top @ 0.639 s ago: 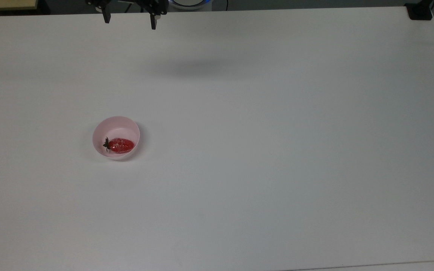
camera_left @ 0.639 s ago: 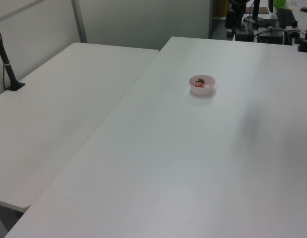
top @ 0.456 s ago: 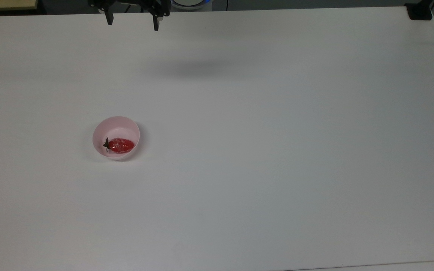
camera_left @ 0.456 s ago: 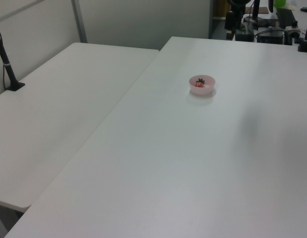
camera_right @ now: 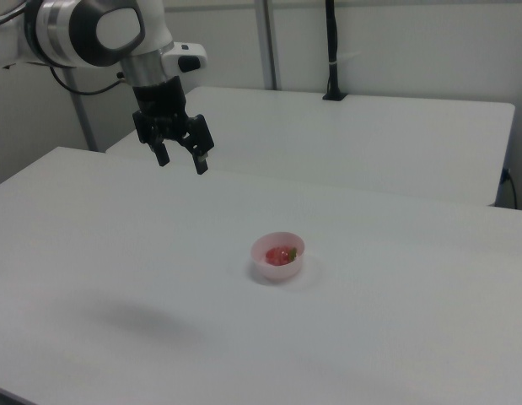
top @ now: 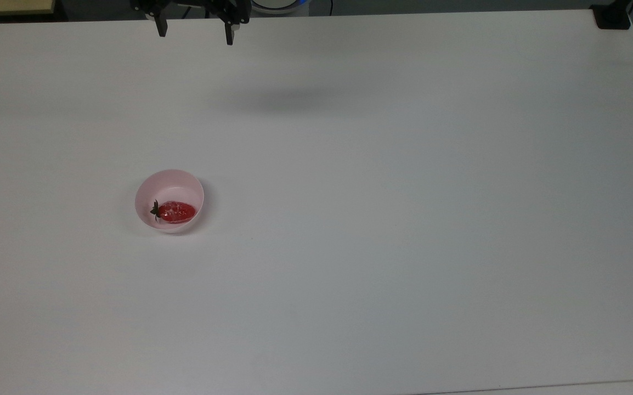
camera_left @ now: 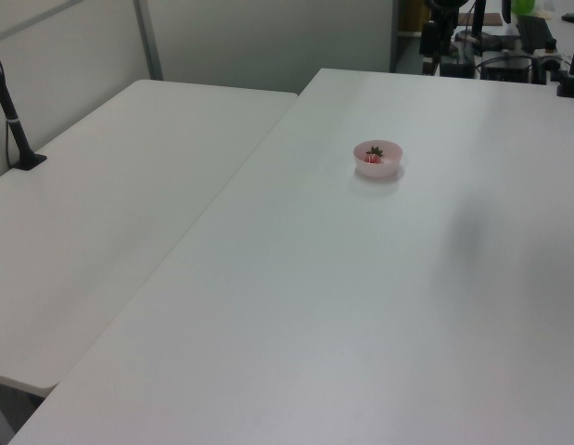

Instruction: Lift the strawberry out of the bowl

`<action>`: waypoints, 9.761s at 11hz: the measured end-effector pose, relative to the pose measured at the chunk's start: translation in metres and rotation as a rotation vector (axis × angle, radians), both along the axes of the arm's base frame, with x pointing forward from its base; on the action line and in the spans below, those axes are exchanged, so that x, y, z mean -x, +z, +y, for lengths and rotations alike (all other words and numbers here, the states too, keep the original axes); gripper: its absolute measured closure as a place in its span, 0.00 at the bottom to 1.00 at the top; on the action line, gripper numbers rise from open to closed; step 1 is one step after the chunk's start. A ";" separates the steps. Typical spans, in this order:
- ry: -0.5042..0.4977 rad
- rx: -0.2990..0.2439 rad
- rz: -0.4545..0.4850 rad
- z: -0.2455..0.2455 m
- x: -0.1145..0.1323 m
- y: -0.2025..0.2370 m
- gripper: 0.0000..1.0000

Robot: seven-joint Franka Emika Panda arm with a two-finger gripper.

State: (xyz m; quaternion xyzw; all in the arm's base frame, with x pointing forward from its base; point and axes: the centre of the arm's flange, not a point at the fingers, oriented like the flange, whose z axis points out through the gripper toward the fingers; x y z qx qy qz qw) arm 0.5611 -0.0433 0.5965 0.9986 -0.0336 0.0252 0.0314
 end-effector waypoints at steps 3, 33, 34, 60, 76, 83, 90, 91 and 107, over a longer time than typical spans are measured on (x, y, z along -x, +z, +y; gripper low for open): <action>0.000 0.000 0.003 0.000 -0.001 -0.002 0.00; -0.914 -0.098 -0.109 -0.101 -0.114 -0.258 0.33; -0.914 -0.098 -0.108 -0.101 -0.114 -0.258 0.33; -0.840 -0.073 -0.180 -0.098 -0.118 -0.214 0.58; 0.019 0.098 -0.031 -0.268 -0.079 -0.270 0.52; -0.038 0.109 -0.079 -0.264 -0.090 -0.249 0.00; -0.249 0.035 0.007 -0.130 -0.050 -0.052 0.00; -0.256 0.030 0.023 -0.111 -0.040 -0.034 0.00; -0.115 -0.052 0.001 -0.017 -0.008 0.000 0.00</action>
